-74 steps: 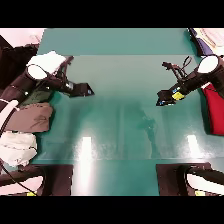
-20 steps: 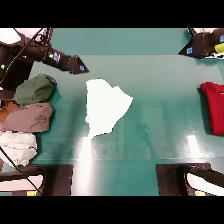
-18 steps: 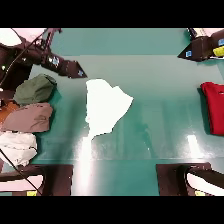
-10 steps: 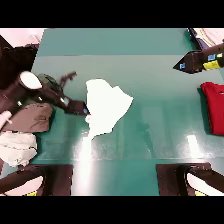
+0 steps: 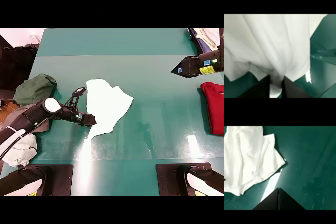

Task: Fold the shirts.

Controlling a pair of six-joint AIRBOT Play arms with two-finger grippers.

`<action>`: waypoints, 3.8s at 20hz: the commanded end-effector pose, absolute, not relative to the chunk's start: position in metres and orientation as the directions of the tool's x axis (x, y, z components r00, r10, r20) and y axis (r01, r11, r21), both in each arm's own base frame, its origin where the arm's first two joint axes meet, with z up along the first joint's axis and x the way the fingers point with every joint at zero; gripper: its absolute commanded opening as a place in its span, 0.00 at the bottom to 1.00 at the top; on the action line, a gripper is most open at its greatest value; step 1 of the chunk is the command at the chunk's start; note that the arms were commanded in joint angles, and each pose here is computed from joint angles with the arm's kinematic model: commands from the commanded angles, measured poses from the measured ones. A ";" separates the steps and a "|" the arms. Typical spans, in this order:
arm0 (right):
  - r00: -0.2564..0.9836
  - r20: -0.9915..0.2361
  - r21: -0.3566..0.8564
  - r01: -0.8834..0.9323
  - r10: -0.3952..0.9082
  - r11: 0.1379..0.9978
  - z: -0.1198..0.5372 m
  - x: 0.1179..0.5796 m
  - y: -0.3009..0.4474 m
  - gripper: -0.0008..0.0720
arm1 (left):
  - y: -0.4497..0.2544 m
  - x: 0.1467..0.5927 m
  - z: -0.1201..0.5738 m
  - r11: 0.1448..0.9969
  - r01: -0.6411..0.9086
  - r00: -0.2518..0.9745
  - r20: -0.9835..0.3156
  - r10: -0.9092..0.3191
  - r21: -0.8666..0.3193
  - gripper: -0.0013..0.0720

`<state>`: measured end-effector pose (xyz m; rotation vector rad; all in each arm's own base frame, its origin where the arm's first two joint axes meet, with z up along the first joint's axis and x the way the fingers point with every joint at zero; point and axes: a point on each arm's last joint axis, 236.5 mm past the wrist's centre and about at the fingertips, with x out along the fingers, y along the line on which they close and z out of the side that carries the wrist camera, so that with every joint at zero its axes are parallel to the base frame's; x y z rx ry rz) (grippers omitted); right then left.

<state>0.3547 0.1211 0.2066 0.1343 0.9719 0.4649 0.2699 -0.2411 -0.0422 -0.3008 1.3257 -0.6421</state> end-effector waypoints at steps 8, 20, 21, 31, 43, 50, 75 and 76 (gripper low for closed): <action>0.466 -0.769 0.316 -0.319 0.438 0.894 0.204 0.354 0.121 0.04 | -0.221 0.294 0.079 0.757 0.475 0.197 -0.785 -0.588 -0.448 0.05; -0.006 -0.831 0.537 -0.268 0.556 0.800 0.032 0.376 0.203 0.54 | -0.118 0.318 0.236 0.881 0.472 0.578 -0.738 -0.347 -0.044 0.05; -0.055 -0.809 0.579 -0.253 0.585 0.776 0.013 0.368 0.218 0.55 | -0.117 0.317 0.233 0.880 0.472 0.571 -0.746 -0.344 -0.045 0.05; 0.056 -0.726 0.676 -0.126 0.686 0.726 -0.071 0.366 0.299 0.82 | -0.113 0.315 0.222 0.884 0.465 0.550 -0.770 -0.324 -0.040 0.05; 0.445 -0.669 0.442 -0.405 0.596 0.800 0.086 0.446 0.232 0.03 | -0.067 0.340 0.289 0.951 0.285 0.755 -0.639 -0.147 0.119 0.05; 0.789 -0.407 0.238 -0.395 0.461 0.887 0.316 0.419 0.107 0.03 | -0.068 0.338 0.382 0.957 0.257 0.895 -0.407 -0.184 0.134 0.05; 0.562 -0.712 0.378 -0.199 0.421 0.904 0.219 0.420 0.049 0.03 | -0.163 0.315 0.096 0.854 0.364 0.325 -0.808 -0.491 -0.372 0.05; 0.527 -0.729 0.403 -0.184 0.436 0.897 0.190 0.435 0.055 0.03 | -0.162 0.326 0.074 0.863 0.342 0.321 -0.817 -0.478 -0.371 0.05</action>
